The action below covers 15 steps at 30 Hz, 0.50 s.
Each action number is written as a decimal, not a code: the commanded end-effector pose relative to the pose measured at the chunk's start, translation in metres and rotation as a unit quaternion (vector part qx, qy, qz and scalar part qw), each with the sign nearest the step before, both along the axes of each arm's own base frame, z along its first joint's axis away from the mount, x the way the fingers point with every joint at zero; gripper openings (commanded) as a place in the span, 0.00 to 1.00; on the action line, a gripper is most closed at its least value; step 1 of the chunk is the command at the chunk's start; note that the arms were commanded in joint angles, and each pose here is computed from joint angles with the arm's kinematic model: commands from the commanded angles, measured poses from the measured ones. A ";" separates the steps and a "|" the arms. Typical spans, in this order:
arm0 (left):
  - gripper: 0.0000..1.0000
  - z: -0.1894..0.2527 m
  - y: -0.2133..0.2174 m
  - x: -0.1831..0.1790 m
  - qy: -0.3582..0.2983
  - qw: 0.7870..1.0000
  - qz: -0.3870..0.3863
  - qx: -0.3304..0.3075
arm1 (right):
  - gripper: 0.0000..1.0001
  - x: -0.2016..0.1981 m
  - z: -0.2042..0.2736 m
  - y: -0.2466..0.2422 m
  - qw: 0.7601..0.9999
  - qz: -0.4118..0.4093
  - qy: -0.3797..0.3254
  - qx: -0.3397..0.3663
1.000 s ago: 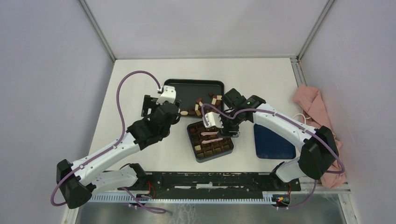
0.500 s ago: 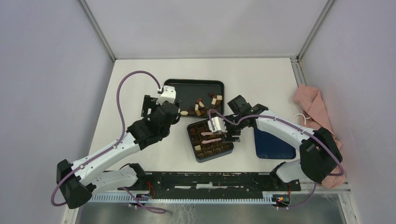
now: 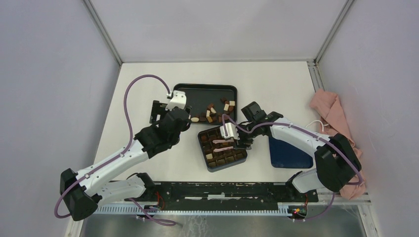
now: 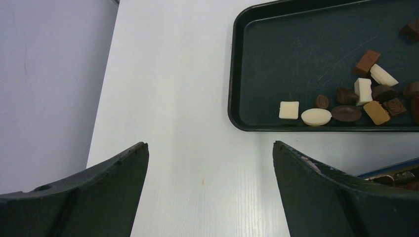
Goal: Pack the chocolate
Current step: Pick up the clamp from the packing box.
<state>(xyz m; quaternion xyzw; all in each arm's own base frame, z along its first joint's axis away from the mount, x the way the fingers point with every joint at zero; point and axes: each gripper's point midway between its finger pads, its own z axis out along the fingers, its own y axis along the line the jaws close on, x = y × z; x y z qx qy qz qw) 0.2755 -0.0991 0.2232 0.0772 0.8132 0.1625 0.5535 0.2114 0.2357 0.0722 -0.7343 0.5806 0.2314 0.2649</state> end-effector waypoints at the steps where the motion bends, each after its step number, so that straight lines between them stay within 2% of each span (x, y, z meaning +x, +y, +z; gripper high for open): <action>1: 0.99 0.006 0.000 0.004 -0.009 1.000 -0.004 0.007 | 0.64 -0.001 0.000 0.007 1.000 -0.001 0.009 0.020; 7: 0.99 0.005 -0.001 0.005 -0.007 1.000 -0.006 0.007 | 0.62 -0.003 -0.008 0.006 1.000 -0.003 0.012 0.021; 12: 0.99 0.005 -0.001 0.005 -0.006 1.000 -0.006 0.007 | 0.53 -0.004 -0.010 0.006 1.000 -0.002 0.013 0.024; 15: 0.99 0.005 -0.001 0.005 -0.006 1.000 -0.006 0.007 | 0.53 -0.005 -0.008 0.008 0.999 0.000 0.015 0.032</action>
